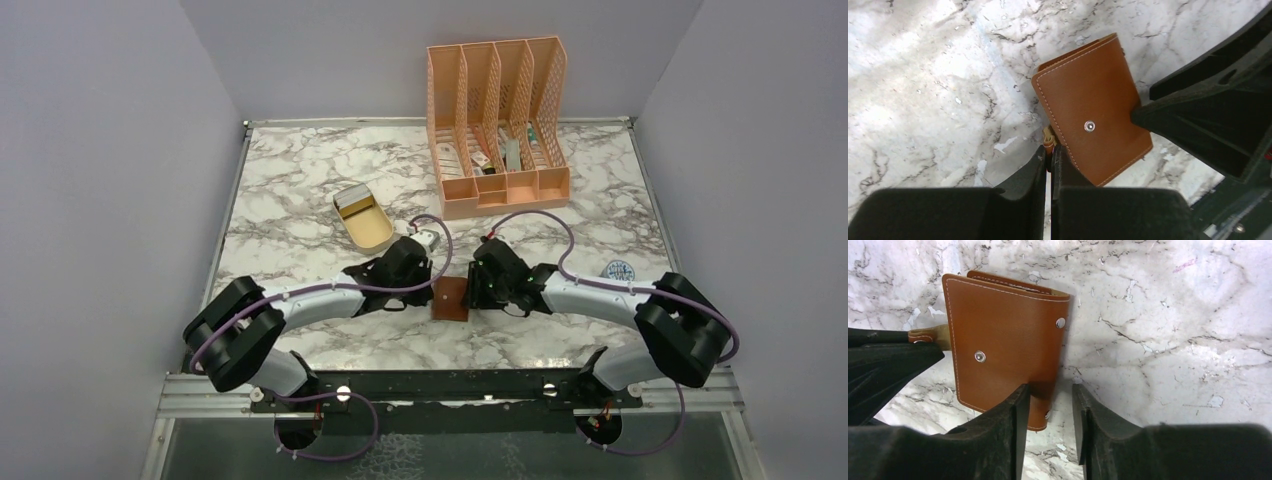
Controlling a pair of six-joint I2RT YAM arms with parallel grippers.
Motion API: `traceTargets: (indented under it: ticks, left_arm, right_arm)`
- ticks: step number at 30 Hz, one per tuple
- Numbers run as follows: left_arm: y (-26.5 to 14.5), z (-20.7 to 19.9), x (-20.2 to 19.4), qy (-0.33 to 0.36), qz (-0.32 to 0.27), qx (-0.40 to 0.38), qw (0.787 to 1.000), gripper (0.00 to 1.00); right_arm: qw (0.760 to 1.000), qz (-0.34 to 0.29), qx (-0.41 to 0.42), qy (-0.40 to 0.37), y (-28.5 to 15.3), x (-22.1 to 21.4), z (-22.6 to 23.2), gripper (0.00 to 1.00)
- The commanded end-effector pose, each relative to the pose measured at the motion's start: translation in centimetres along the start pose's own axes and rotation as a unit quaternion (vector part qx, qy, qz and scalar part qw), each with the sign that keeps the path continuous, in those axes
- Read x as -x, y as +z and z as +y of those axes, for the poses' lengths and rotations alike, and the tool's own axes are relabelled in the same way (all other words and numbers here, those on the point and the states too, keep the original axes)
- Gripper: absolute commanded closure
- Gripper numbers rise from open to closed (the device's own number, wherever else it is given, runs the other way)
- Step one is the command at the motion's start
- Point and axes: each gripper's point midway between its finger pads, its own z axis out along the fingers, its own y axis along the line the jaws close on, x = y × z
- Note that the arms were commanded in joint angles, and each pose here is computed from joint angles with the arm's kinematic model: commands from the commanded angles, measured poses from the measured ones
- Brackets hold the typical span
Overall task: Put the credit cards into the card holder
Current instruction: Open the card holder at the center of the board.
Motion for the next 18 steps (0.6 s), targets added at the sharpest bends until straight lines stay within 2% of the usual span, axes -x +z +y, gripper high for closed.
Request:
traceTargets:
  ticks: [1, 5, 9, 18]
  left_arm:
    - [-1.7, -3.3, 1.7, -0.067, -0.037, -0.101, 0.992, 1.00]
    - [-3.2, -5.3, 2.8, -0.111, -0.065, -0.158, 0.979, 1.00]
    - [-3.8, -6.0, 3.3, -0.120, -0.069, -0.176, 0.975, 1.00]
    - [-4.3, -6.5, 4.3, -0.119, -0.074, -0.178, 0.974, 1.00]
  right_arm:
    - [1.000, -0.004, 0.018, -0.023, -1.6, 0.7, 1.0, 0.60]
    - [0.998, -0.011, 0.058, -0.026, -2.5, 1.0, 2.7, 0.50]
    - [0.994, -0.003, 0.097, -0.043, -2.9, 1.0, 4.4, 0.43]
    - [0.990, 0.000, 0.129, -0.056, -4.4, 0.7, 6.5, 0.38]
